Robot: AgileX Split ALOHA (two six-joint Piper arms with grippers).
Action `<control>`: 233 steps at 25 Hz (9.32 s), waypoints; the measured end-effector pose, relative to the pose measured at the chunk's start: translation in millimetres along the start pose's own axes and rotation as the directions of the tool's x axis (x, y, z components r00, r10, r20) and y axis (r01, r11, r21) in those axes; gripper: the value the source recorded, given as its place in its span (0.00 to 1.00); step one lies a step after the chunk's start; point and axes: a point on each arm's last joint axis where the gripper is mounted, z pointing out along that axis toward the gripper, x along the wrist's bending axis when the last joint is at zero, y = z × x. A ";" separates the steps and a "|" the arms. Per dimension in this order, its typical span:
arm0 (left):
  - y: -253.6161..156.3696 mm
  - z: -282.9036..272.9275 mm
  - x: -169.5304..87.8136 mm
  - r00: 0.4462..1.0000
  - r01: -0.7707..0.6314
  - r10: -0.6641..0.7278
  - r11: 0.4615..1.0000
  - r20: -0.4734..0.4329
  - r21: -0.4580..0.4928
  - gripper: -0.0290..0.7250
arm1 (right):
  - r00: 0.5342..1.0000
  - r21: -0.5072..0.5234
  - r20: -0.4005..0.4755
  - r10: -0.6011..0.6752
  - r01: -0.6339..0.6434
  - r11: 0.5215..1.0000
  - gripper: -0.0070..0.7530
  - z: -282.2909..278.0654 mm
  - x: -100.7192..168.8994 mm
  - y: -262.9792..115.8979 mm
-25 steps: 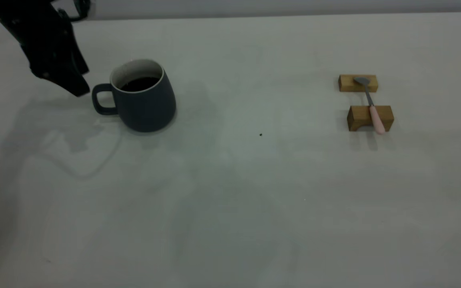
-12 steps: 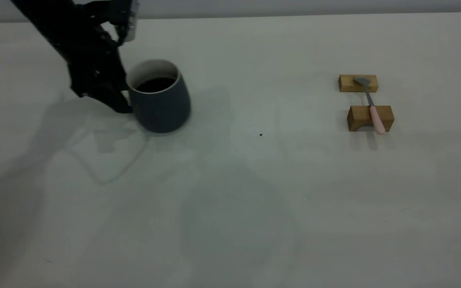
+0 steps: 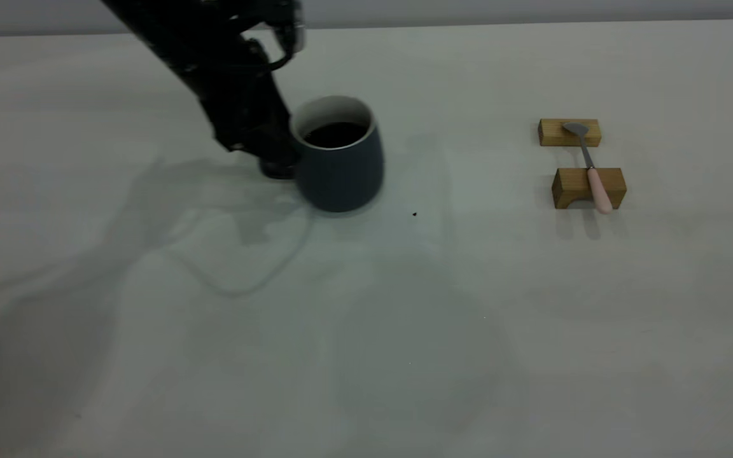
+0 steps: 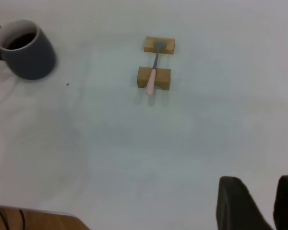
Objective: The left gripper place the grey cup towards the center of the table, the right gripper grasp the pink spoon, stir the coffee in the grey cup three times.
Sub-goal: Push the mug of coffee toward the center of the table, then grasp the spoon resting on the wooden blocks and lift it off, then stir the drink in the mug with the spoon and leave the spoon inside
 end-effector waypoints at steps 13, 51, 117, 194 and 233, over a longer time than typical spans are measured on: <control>31.9 -21.4 -4.3 0.999 0.034 -0.036 0.997 -0.021 -0.066 0.79 | 1.000 0.000 0.000 0.000 0.000 1.000 0.32 0.0 0.0 0.0; -65.6 -261.5 -295.5 0.443 0.890 -0.790 0.442 -0.423 0.107 0.79 | 1.000 0.000 0.001 0.001 -0.001 1.000 0.32 0.0 0.1 0.0; -92.1 -307.3 -401.2 0.163 0.652 -0.889 0.422 -0.427 -0.630 0.79 | 0.954 0.671 -0.190 0.232 -0.046 0.740 0.76 366.7 2.0 65.8; -92.1 -307.3 -401.2 0.163 0.652 -0.889 0.422 -0.427 -0.630 0.79 | -0.062 0.892 0.182 0.981 -0.410 -0.191 0.18 441.3 87.2 112.2; -92.1 -307.3 -401.2 0.163 0.652 -0.889 0.422 -0.427 -0.630 0.79 | -0.203 0.644 0.695 0.690 -0.252 -0.723 0.18 528.0 149.8 60.9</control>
